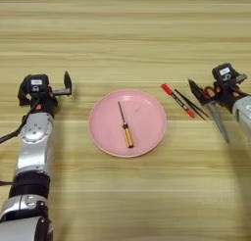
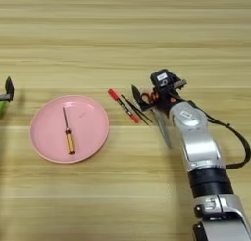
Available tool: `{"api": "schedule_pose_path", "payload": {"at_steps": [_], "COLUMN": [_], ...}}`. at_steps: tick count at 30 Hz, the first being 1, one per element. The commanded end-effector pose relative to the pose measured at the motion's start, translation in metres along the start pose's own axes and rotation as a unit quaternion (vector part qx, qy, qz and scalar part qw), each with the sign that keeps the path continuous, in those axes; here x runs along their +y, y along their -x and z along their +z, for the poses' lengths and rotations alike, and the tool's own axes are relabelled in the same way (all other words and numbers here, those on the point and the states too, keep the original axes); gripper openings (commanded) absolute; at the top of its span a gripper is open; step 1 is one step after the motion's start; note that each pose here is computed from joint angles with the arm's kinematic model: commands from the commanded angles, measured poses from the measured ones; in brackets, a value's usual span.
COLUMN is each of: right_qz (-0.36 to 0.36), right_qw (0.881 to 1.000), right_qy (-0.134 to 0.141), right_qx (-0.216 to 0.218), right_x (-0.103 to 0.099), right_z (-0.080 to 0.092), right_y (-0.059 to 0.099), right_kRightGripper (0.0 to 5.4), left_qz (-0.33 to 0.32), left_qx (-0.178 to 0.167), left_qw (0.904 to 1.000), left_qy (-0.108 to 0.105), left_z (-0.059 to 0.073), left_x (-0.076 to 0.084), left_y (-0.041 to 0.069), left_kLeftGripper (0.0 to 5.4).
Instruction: Move the objects on the table
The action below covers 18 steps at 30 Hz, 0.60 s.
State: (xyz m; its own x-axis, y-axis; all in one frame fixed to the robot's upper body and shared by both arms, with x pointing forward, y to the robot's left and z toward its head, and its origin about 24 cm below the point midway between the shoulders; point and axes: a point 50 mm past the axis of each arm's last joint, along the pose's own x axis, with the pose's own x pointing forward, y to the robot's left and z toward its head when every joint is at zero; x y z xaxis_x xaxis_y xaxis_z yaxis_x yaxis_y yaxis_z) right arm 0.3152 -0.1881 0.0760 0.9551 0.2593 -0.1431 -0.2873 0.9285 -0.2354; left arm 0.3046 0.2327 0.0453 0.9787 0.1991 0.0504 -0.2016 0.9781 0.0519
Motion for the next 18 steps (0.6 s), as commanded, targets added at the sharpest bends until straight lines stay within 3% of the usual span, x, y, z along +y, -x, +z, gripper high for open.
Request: {"api": "schedule_pose_path", "payload": {"at_steps": [1, 6, 18], "right_qz": [-0.034, -0.046, -0.03], "right_qw": [0.999, 0.998, 0.996], "right_qy": [-0.008, -0.017, -0.035], "right_qx": [0.018, 0.043, 0.075], "right_x": [-0.019, -0.027, -0.021], "right_z": [-0.013, -0.027, -0.043], "right_y": [0.011, 0.016, 0.012], "right_kRightGripper": [5.37, 5.37, 5.37], "left_qz": [0.0, 0.0, 0.001], "left_qx": [0.007, 0.006, 0.006], "left_qw": [1.0, 1.0, 1.0], "left_qy": [-0.003, -0.003, -0.002], "left_z": [-0.002, -0.002, -0.002], "left_x": [-0.001, -0.001, -0.001], "left_y": [0.0, 0.0, 0.0], "left_kLeftGripper": [5.4, 5.4, 5.4]}}
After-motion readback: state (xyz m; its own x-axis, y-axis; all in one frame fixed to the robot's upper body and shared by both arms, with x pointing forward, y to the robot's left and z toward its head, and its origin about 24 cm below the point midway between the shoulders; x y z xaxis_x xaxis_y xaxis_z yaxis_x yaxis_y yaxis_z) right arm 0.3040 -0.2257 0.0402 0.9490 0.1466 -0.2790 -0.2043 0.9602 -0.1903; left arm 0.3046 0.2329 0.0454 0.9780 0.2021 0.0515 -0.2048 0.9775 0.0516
